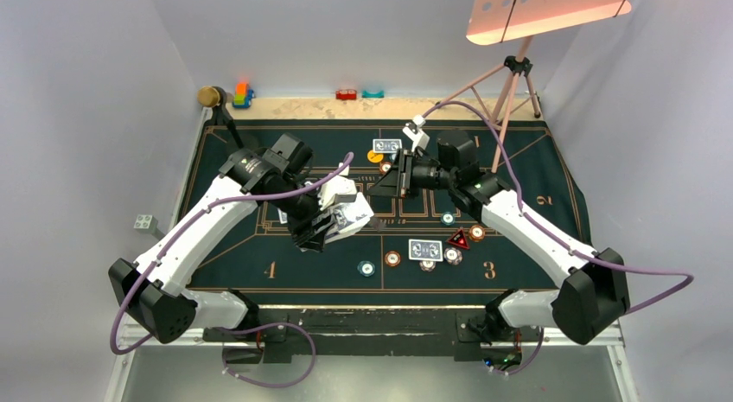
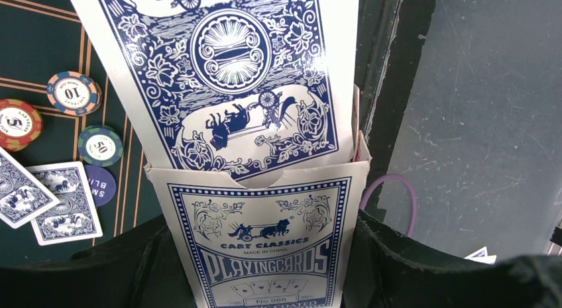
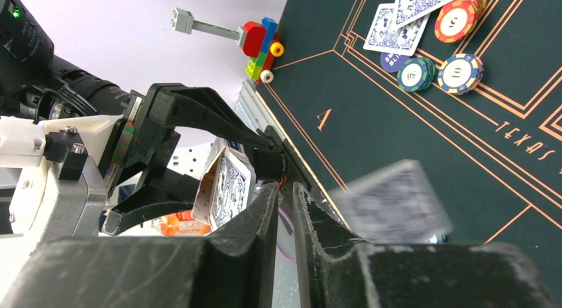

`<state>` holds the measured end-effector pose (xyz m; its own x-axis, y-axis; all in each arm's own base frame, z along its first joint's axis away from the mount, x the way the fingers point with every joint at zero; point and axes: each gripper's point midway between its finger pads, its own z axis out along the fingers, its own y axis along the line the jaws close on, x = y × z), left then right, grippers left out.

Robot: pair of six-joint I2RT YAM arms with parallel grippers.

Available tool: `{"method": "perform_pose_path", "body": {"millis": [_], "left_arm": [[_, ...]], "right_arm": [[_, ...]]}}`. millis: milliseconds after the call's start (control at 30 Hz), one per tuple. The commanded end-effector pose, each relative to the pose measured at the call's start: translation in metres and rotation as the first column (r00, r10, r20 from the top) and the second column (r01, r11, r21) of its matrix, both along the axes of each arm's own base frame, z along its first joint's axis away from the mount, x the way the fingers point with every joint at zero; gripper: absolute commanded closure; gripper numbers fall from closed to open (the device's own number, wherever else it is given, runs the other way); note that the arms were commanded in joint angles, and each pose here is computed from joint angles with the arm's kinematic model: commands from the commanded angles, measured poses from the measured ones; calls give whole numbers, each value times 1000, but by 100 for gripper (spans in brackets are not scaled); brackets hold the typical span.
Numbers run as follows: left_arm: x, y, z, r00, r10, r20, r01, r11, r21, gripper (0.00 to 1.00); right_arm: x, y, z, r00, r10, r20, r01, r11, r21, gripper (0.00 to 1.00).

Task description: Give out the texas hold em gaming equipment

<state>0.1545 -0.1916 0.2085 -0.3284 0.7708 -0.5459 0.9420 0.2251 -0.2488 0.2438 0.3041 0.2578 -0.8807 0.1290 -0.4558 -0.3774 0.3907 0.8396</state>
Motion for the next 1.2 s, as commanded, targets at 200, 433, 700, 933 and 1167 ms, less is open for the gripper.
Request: {"method": "perform_pose_path", "body": {"millis": [200, 433, 700, 933, 1167], "left_arm": [[1, -7, 12, 1000, -2, 22, 3, 999, -51, 100], [1, -7, 12, 1000, -3, 24, 4, 999, -51, 100], [1, -6, 12, 1000, -3, 27, 4, 999, -50, 100], [3, -7, 12, 1000, -2, 29, 4, 999, -50, 100], [4, -8, 12, 1000, 0, 27, 1, 999, -51, 100]], "right_arm": [[2, -1, 38, 995, -19, 99, 14, 998, 53, 86], [9, -9, 28, 994, -57, 90, 57, 998, 10, 83], [12, -17, 46, 992, -61, 110, 55, 997, 53, 30], [-11, 16, 41, 991, 82, 109, -86, 996, 32, 18], [-23, 31, 30, 987, 137, 89, -140, 990, 30, 16]]}}
